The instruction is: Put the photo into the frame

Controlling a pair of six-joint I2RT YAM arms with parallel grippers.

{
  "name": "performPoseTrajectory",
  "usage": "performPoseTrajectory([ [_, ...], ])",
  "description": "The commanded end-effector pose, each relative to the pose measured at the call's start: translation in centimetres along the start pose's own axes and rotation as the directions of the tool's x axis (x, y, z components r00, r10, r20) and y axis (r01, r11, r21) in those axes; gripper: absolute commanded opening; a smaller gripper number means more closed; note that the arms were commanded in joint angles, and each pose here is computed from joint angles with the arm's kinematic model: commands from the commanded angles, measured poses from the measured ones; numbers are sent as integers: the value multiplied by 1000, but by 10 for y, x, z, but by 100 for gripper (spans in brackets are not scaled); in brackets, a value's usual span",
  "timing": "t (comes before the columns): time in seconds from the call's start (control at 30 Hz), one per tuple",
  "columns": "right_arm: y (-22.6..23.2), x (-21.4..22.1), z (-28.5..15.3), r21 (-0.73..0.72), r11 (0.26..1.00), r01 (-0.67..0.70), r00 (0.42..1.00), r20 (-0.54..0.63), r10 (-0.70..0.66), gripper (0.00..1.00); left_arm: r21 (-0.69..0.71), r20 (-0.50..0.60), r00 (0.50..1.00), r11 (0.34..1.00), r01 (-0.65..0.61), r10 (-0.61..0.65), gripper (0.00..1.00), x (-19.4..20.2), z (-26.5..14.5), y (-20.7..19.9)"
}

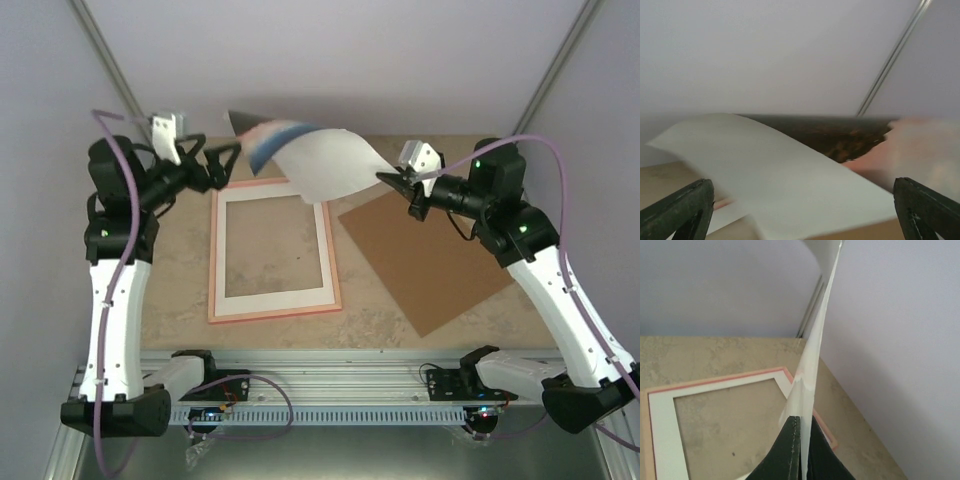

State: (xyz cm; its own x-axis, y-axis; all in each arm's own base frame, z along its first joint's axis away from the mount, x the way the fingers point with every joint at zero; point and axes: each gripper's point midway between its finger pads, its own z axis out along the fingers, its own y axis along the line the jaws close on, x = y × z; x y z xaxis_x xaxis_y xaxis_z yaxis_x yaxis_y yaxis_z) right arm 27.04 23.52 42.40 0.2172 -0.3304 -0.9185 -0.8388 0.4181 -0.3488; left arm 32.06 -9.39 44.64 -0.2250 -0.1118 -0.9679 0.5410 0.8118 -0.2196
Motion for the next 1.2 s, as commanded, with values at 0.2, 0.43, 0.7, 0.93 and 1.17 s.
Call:
performPoseTrajectory([
  [0.2, 22, 14, -6, -173, 985, 13, 995, -93, -30, 1, 68, -104, 887, 893, -445, 450, 99, 59, 5, 9],
  [0.43, 35, 23, -22, -191, 972, 138, 980, -118, -162, 1, 154, -26, 844, 837, -525, 535, 99, 50, 7, -5],
  [0.7, 35, 26, -33, -173, 962, 212, 961, -142, -237, 1, 343, 32, 867, 809, -477, 498, 95, 61, 1, -37],
  [0.93, 16, 24, -22, -125, 982, 143, 969, -185, -164, 1, 454, 37, 904, 799, -395, 426, 53, 68, -17, -63],
  [1.17, -13, 30, 0, -76, 997, 23, 968, -248, -41, 1, 415, -19, 952, 868, -271, 306, 0, 80, -19, -58],
])
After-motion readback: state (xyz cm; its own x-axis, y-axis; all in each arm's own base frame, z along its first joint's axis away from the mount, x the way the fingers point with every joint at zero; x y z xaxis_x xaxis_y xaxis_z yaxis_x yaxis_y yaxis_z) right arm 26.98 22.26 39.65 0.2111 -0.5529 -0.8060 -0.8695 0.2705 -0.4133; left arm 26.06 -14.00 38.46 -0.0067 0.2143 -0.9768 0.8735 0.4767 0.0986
